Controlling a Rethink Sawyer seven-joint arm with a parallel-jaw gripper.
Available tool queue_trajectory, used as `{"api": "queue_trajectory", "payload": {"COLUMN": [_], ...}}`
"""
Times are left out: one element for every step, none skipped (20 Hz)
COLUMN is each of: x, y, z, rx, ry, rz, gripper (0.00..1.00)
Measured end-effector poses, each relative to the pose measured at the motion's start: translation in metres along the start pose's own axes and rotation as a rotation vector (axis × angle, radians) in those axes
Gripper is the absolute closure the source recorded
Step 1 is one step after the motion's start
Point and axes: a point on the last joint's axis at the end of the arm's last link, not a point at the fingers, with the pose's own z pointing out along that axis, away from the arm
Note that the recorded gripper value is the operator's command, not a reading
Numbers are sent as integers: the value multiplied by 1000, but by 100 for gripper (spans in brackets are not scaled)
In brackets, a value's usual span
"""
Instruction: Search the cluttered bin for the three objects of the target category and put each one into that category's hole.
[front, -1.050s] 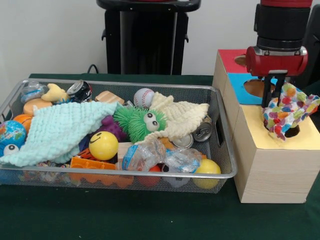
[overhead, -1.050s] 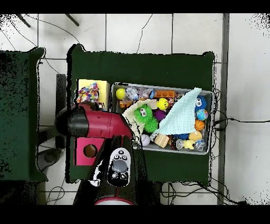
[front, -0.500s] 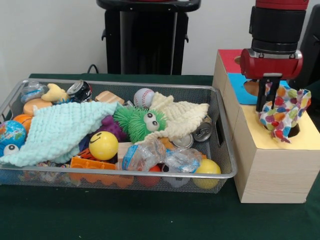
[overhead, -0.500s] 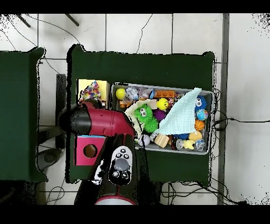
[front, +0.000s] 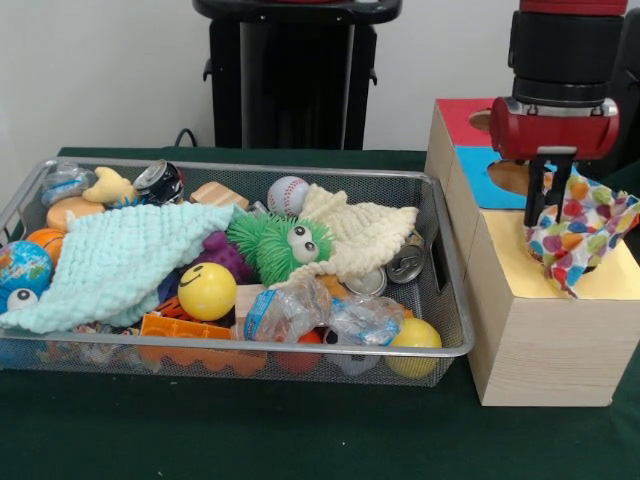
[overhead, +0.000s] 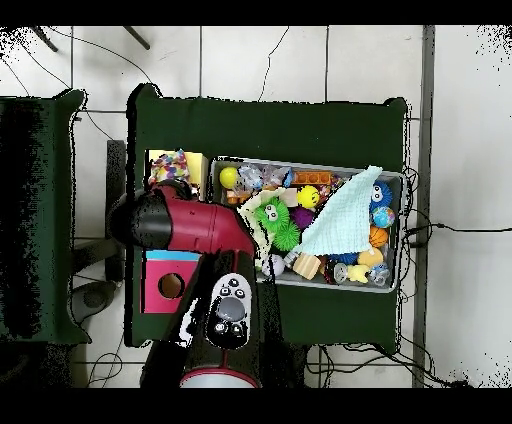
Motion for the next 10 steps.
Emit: {"api": "queue_trajectory", "payload": {"x": [-1, -2, -3, -4, -5, -6, -6, -6, -6, -6], "y": [1, 1, 2, 3, 4, 5, 7, 8, 8, 8], "z": [0, 0, 0, -1, 0, 0, 1, 3, 3, 5], "rx": [-2, -3, -4, -6, -8, -9, -12, -14, -14, -15], "ry": [-2, -3, -4, -5, -6, -7, -6, -5, -4, -2], "rz": [4, 5, 7, 10, 12, 14, 19, 21, 22, 24], "gripper": [100, 100, 100, 100, 100, 100, 100, 100, 100, 100]}}
